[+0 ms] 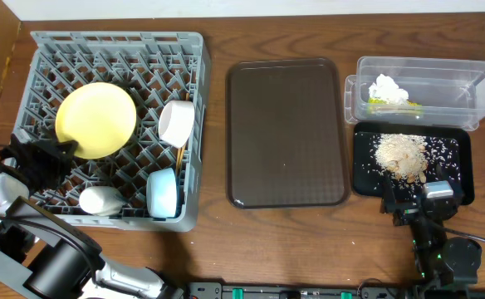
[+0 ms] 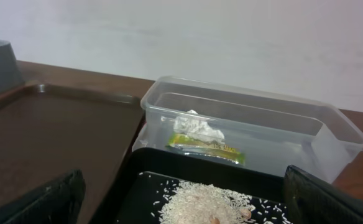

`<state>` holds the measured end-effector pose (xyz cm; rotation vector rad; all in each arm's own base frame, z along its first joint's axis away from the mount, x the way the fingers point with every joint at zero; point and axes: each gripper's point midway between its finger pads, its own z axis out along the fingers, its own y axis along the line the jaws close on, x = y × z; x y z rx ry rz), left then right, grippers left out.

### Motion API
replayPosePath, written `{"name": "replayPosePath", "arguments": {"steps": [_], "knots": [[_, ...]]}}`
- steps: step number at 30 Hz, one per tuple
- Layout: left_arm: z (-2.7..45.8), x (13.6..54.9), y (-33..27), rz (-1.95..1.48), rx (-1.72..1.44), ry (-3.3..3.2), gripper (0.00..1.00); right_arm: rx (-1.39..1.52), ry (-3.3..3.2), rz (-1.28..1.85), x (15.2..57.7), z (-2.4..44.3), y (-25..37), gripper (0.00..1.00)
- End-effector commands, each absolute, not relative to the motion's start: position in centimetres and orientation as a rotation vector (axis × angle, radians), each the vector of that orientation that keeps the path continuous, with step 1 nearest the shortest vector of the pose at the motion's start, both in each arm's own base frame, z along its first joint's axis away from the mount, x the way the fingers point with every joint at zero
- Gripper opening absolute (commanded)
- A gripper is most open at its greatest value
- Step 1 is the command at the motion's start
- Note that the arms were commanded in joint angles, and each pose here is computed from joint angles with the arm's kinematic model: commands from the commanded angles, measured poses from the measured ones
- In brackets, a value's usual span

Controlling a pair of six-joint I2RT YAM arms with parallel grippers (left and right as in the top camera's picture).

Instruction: Sort waste into correct bins and load items into the dishwasher

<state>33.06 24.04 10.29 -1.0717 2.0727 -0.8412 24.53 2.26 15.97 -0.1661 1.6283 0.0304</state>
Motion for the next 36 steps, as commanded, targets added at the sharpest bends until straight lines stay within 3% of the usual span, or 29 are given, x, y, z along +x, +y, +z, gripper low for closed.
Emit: {"name": "replayPosePath", "arguments": {"steps": [1,11,21,28,36], "knots": [[11.0,33.5,23.4,-0.866,-0.939,2.073,0.07,-0.175,1.626,0.023,24.5,15.9,2.2,0.99],[10.5,33.3,25.1,-0.578,-0.948,2.18,0.08,-0.175,1.626,0.023,24.5,15.9,2.2,0.99],[13.4,34.9,24.4,-0.173,-0.826,2.278,0.07,-0.175,1.626,0.024,24.5,15.9,2.2,0.99],[17.5,35.4,24.1,-0.064,-0.749,2.203,0.08,-0.175,1.626,0.023,24.5,15.9,2.2,0.99],[18.3,35.7,24.3,-0.041,-0.715,2.183,0.08,-0.175,1.626,0.023,24.5,15.9,2.2,0.99]]}}
